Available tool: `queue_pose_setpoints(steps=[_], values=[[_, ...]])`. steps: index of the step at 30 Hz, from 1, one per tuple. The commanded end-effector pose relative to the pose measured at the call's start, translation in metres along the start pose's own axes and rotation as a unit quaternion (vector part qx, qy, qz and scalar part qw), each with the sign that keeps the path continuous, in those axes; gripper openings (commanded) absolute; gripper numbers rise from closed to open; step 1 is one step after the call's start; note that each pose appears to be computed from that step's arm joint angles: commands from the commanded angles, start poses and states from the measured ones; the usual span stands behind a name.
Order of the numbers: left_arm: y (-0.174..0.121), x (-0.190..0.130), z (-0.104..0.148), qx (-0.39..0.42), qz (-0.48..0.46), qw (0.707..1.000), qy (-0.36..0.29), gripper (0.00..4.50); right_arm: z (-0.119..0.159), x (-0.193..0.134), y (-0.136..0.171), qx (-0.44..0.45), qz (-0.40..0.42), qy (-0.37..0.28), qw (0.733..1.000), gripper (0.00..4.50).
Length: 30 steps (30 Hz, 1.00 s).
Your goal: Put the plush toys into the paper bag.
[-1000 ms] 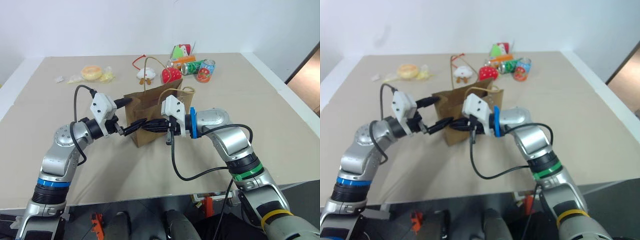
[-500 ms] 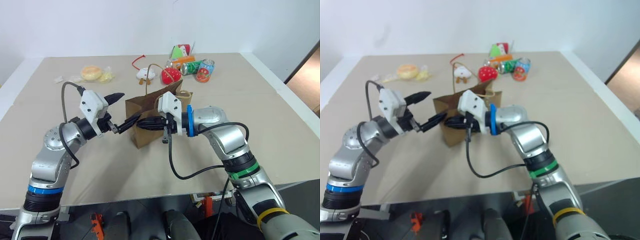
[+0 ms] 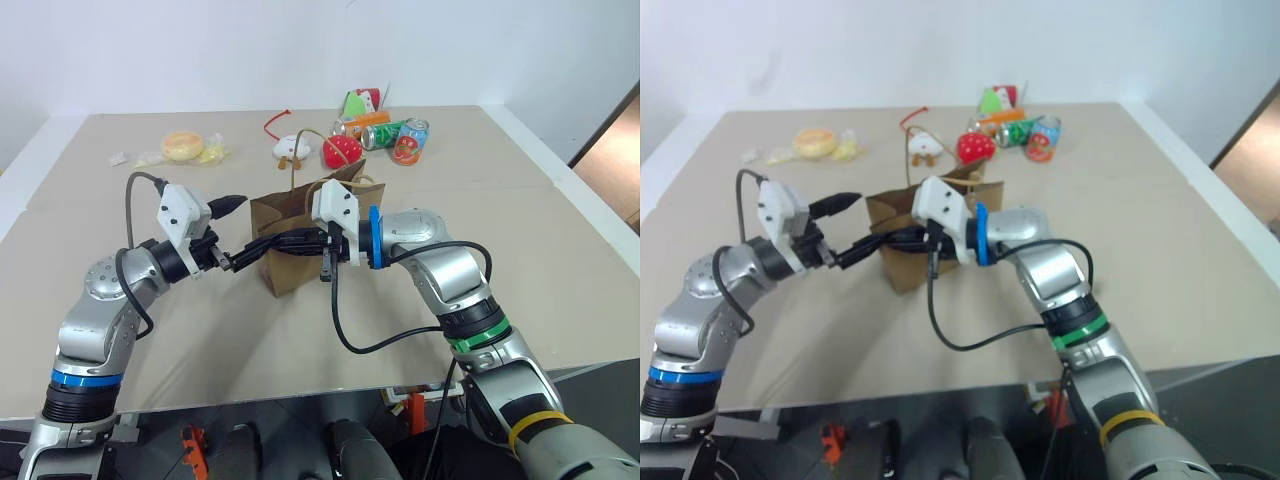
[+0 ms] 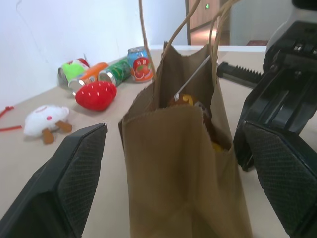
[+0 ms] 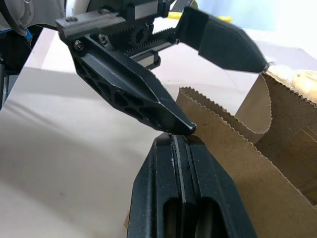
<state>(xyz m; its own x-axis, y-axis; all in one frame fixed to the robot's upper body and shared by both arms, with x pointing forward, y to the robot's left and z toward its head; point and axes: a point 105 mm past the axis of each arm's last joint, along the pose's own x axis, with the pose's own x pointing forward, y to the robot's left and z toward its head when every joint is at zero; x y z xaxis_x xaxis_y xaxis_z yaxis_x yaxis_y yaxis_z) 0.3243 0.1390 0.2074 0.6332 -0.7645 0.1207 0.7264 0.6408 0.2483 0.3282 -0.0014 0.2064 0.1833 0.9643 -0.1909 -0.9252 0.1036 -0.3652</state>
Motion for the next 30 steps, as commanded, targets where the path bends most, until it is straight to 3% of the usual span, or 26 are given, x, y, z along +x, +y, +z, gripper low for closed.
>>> queue_pose_setpoints(steps=[1, 17, 20, 23, 25, 26, 27, 29, 30], values=[[0.009, -0.001, 0.012, 0.019, 0.009, 1.000, -0.016, 4.50, 0.014, 0.000, -0.003, -0.026, -0.003, -0.015, 1.000, 0.10], [0.001, 0.017, 0.010, -0.013, -0.055, 0.998, -0.017, 4.50, 0.011, -0.003, -0.002, -0.032, -0.006, -0.005, 0.999, 0.10], [0.000, 0.017, 0.005, -0.017, -0.063, 0.998, -0.007, 3.81, 0.010, -0.003, -0.002, -0.032, -0.006, -0.004, 0.999, 0.00], [0.000, 0.016, 0.001, -0.017, -0.062, 0.998, -0.001, 2.49, 0.010, -0.004, -0.002, -0.033, -0.007, -0.003, 0.999, 0.00], [0.000, 0.015, 0.000, -0.015, -0.060, 0.998, 0.000, 2.02, 0.010, -0.004, -0.002, -0.033, -0.008, -0.003, 0.999, 0.00], [0.001, 0.015, 0.001, -0.013, -0.058, 0.998, -0.001, 1.41, 0.010, -0.004, -0.003, -0.033, -0.008, -0.002, 0.999, 0.00], [0.002, 0.016, 0.001, -0.011, -0.058, 0.998, -0.001, 1.26, 0.010, -0.004, -0.003, -0.033, -0.008, -0.002, 0.999, 0.00], [0.003, 0.016, 0.001, -0.002, -0.058, 0.998, 0.000, 0.28, 0.010, -0.004, -0.002, -0.034, -0.008, -0.001, 0.999, 0.00], [0.002, 0.017, 0.002, 0.002, -0.059, 0.998, 0.001, 0.03, 0.010, -0.004, -0.002, -0.034, -0.007, -0.001, 0.999, 0.00]])
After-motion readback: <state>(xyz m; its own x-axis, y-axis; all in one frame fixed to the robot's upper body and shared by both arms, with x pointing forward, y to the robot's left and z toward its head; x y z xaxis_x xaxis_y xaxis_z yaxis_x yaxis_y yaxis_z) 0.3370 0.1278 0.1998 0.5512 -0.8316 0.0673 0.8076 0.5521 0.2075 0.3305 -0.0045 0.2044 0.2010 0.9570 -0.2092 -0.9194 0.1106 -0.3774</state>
